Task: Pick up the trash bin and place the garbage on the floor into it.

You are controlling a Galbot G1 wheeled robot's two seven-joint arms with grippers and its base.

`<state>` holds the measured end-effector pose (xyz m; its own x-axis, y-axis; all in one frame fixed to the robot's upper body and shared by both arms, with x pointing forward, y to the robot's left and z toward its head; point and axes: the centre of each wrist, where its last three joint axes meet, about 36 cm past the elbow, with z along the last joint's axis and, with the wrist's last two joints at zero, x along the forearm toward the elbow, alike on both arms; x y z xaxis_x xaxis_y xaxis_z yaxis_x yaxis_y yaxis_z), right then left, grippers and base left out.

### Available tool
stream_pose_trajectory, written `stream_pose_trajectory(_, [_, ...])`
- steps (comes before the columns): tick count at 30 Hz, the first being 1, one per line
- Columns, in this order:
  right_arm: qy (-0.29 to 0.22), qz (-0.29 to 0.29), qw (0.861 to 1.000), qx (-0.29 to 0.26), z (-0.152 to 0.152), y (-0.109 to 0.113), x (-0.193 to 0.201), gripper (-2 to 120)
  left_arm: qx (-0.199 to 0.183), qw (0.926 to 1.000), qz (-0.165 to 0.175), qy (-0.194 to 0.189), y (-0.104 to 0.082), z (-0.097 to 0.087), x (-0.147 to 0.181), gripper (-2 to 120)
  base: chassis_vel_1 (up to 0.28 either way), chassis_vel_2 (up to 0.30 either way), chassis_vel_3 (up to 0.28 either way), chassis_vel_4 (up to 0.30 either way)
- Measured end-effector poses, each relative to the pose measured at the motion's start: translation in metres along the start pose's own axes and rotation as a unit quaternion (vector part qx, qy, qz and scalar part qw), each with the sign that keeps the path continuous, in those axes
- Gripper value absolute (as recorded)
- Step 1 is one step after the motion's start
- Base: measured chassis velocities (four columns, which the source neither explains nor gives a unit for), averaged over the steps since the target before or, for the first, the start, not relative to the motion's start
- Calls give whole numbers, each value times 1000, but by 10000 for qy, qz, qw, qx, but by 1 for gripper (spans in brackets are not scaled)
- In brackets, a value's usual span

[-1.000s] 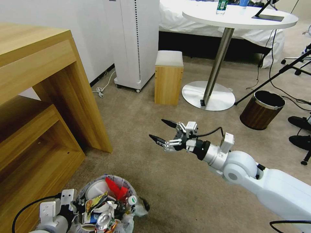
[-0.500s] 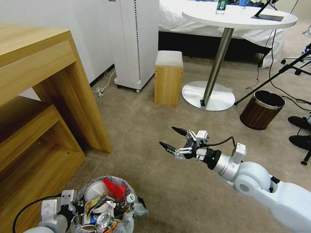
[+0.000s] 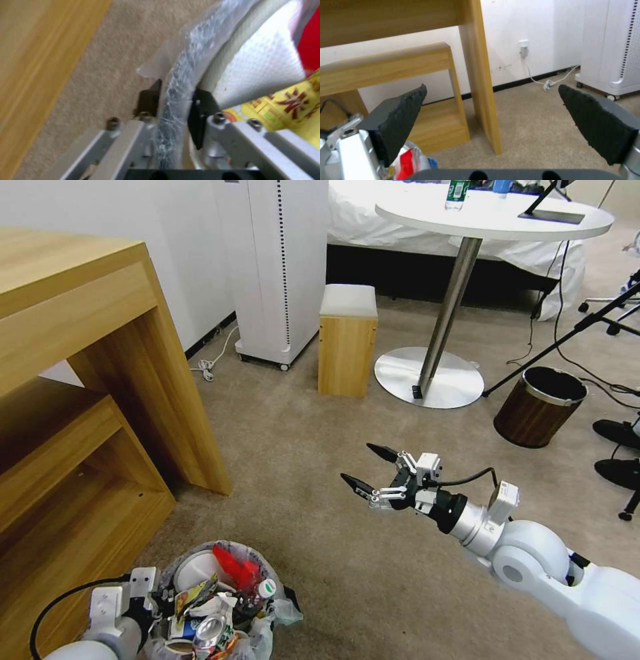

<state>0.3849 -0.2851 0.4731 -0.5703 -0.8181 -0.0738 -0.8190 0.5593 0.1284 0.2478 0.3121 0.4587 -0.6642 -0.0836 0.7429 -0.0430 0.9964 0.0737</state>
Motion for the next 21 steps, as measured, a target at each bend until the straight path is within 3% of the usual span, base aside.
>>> stream_pose_trajectory(13, [-1,1,10000,-35,4,4,2,100,-35,9997,-47,-257,-1,-3,3,63,0,0,0,0])
stream_pose_trajectory(15, [-8,15,10000,-58,6,6,3,100,20,9993,-175,-329,5,-3,-5,76,0,0,0,0])
stream_pose_trajectory(17, [-6,16,10000,-59,7,7,4,100,31,9991,-217,-353,6,-3,-7,78,0,0,0,0])
stream_pose_trajectory(21, [12,10,10000,-78,14,12,8,100,92,9985,-321,-444,9,-7,-12,96,0,0,0,0])
